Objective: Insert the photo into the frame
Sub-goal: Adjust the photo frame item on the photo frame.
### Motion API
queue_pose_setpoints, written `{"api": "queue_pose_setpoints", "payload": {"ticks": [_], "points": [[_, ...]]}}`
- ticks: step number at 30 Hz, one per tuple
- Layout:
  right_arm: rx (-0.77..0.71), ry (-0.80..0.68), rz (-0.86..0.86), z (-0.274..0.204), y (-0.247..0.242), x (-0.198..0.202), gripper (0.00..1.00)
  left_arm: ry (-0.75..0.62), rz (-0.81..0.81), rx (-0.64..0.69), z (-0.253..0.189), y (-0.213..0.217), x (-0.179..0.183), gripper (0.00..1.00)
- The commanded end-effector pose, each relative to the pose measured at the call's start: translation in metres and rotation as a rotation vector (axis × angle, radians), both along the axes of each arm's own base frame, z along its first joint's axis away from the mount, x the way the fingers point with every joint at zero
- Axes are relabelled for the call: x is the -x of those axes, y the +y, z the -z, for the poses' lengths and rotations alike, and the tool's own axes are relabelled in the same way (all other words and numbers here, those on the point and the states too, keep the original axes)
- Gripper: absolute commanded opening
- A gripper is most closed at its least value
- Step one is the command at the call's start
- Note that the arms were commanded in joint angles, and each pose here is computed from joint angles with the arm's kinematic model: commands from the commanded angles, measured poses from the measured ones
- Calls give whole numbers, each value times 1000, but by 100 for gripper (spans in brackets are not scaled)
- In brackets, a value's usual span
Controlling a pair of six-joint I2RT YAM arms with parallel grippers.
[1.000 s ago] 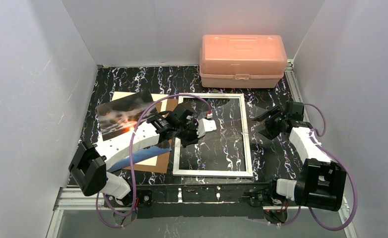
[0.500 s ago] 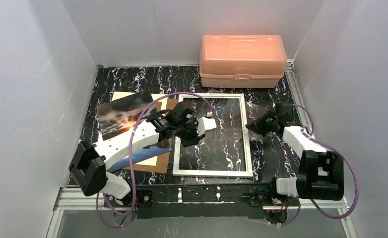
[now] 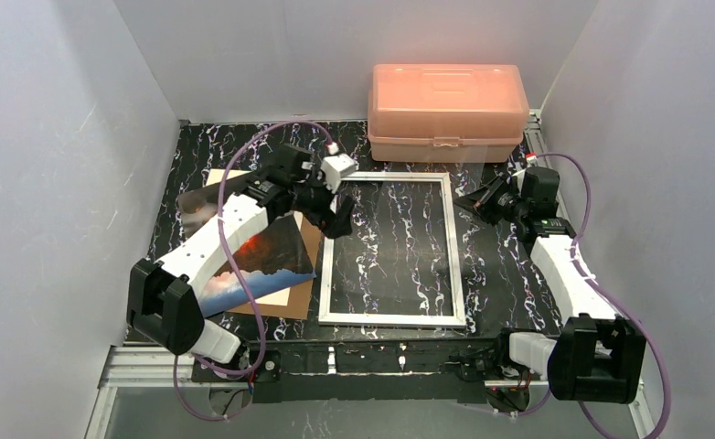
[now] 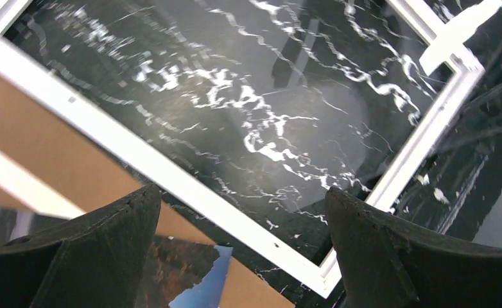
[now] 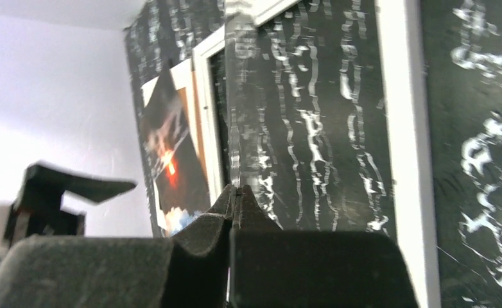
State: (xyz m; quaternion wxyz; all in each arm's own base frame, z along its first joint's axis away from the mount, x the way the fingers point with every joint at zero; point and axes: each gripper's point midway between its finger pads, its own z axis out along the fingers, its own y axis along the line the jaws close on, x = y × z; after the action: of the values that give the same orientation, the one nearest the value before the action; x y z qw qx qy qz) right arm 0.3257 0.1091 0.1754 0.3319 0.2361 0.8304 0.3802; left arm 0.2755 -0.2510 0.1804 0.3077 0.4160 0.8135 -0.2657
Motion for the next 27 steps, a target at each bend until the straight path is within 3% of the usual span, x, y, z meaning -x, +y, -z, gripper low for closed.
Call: {"api": "queue_pose_setpoints", "payload": {"ticks": [1, 7, 13, 21, 27], "points": [[-76, -257, -165, -79, 24, 1, 1, 119, -209, 29, 9, 30, -30, 95], [-204, -437, -348, -164, 55, 21, 1, 293, -406, 32, 48, 69, -71, 74], [-370, -616, -488, -229, 71, 46, 1, 324, -442, 81, 52, 79, -81, 73], [-570, -373, -443, -148, 78, 21, 1, 321, -499, 74, 59, 103, -82, 72], [-507, -175, -416, -82, 93, 1, 1, 287, -477, 55, 68, 111, -84, 69]]}}
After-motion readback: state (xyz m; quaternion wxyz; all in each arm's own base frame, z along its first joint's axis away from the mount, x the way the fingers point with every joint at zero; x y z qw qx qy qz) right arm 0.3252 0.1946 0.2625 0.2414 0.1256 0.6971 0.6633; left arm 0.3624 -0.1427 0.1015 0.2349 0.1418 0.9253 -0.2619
